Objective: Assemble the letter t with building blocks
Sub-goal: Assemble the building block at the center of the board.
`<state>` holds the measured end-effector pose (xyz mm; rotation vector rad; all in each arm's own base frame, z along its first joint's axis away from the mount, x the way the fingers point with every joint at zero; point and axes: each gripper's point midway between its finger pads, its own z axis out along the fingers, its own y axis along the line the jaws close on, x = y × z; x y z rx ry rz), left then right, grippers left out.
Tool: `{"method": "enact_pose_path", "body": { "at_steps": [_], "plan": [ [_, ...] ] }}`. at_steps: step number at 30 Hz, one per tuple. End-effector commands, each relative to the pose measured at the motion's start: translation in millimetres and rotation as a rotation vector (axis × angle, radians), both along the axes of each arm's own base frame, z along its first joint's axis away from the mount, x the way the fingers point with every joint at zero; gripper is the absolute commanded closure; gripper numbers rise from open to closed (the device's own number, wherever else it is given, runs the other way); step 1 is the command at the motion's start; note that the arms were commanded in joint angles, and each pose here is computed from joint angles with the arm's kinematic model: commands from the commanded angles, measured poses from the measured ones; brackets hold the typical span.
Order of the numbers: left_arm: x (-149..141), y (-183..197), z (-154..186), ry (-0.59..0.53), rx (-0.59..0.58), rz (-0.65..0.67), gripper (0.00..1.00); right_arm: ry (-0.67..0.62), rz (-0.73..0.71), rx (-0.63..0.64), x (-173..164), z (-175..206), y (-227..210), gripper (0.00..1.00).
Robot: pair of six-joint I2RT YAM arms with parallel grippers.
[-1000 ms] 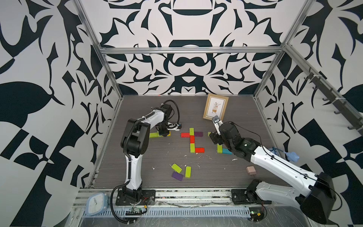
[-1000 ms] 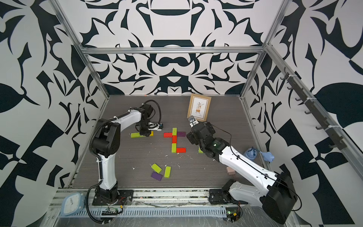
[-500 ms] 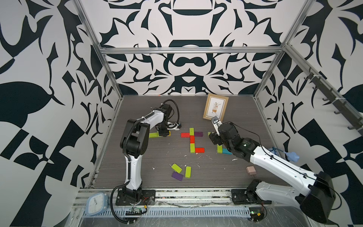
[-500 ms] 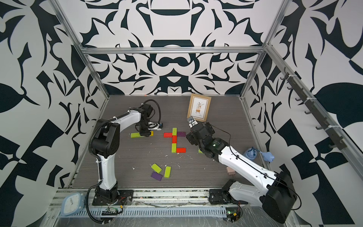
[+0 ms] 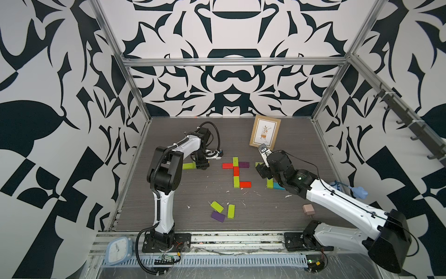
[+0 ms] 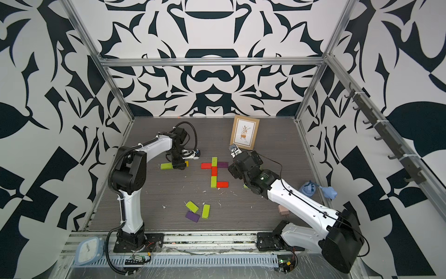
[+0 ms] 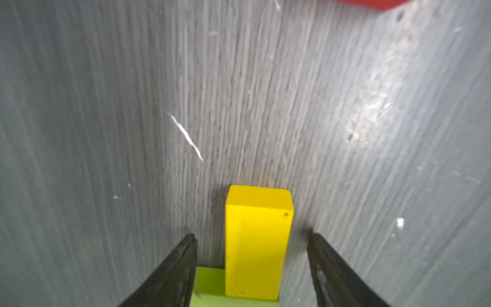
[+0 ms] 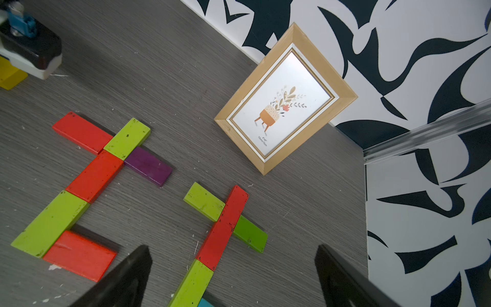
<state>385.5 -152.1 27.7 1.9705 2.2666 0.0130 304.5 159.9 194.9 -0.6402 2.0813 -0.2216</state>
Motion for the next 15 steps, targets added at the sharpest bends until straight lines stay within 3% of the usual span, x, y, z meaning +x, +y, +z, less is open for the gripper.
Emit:
{"method": "enact_pose_path", "body": {
  "at_steps": [1, 8, 15],
  "plan": [
    [4, -9, 29, -0.024, -0.085, 0.037, 0.29, -0.020, -0.001, 0.012, 2, 9, 2, 0.00],
    [17, -20, 64, -0.093, -0.205, 0.089, 0.24, -0.021, 0.004, 0.015, 1, 10, 3, 0.00],
    [9, -29, 102, -0.153, -0.329, 0.090, 0.25, -0.025, 0.008, 0.016, 0, 12, 4, 0.01]
  ]
}}
